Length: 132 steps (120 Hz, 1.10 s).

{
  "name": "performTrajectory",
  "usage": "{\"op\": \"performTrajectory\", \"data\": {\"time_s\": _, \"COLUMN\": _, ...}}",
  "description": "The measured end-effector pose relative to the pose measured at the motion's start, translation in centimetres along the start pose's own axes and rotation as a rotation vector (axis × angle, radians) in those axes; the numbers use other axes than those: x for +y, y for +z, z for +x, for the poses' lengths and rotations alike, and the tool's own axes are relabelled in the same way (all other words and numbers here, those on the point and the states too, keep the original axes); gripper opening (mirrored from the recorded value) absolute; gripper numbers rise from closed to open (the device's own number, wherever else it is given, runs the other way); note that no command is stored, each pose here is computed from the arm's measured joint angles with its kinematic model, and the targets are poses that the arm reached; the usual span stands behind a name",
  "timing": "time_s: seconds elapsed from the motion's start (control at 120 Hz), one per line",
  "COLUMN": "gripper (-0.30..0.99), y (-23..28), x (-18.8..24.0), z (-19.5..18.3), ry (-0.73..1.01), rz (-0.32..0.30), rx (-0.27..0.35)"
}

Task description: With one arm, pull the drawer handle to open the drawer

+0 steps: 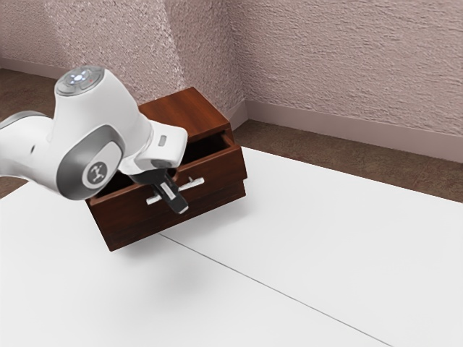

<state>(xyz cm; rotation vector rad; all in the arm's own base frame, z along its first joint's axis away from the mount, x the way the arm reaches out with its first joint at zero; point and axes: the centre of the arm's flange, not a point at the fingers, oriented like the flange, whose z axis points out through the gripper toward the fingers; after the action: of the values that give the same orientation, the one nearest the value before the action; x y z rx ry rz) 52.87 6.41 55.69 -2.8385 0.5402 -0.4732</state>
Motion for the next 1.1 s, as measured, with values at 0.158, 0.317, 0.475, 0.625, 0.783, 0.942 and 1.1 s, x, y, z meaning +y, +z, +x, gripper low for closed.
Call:
{"op": "performTrajectory", "data": {"time_s": 0.158, "gripper": 0.34, "y": -0.3, "x": 0.8, "z": -0.2, "ry": -0.001, "rz": 0.002, "rx": 0.004}}
{"op": "performTrajectory", "data": {"time_s": 0.317, "gripper": 0.37, "y": -0.2, "x": 1.5, "z": -0.3, "ry": -0.006, "rz": 0.002, "rx": 0.008}}
{"op": "performTrajectory", "data": {"time_s": 0.475, "gripper": 0.37, "y": -0.4, "x": 2.2, "z": -0.2, "ry": -0.008, "rz": 0.003, "rx": 0.014}}
{"op": "performTrajectory", "data": {"time_s": 0.625, "gripper": 0.36, "y": -0.7, "x": 2.6, "z": -0.5, "ry": -0.018, "rz": 0.007, "rx": 0.02}}
{"op": "performTrajectory", "data": {"time_s": 0.783, "gripper": 0.36, "y": -1.0, "x": 3.5, "z": -0.5, "ry": -0.018, "rz": 0.006, "rx": 0.026}}
{"op": "performTrajectory", "data": {"time_s": 0.942, "gripper": 0.36, "y": -1.1, "x": 3.9, "z": -0.6, "ry": -0.026, "rz": 0.007, "rx": 0.029}}
{"op": "performTrajectory", "data": {"time_s": 1.1, "gripper": 0.36, "y": -1.3, "x": 4.6, "z": -0.8, "ry": -0.029, "rz": 0.007, "rx": 0.03}}
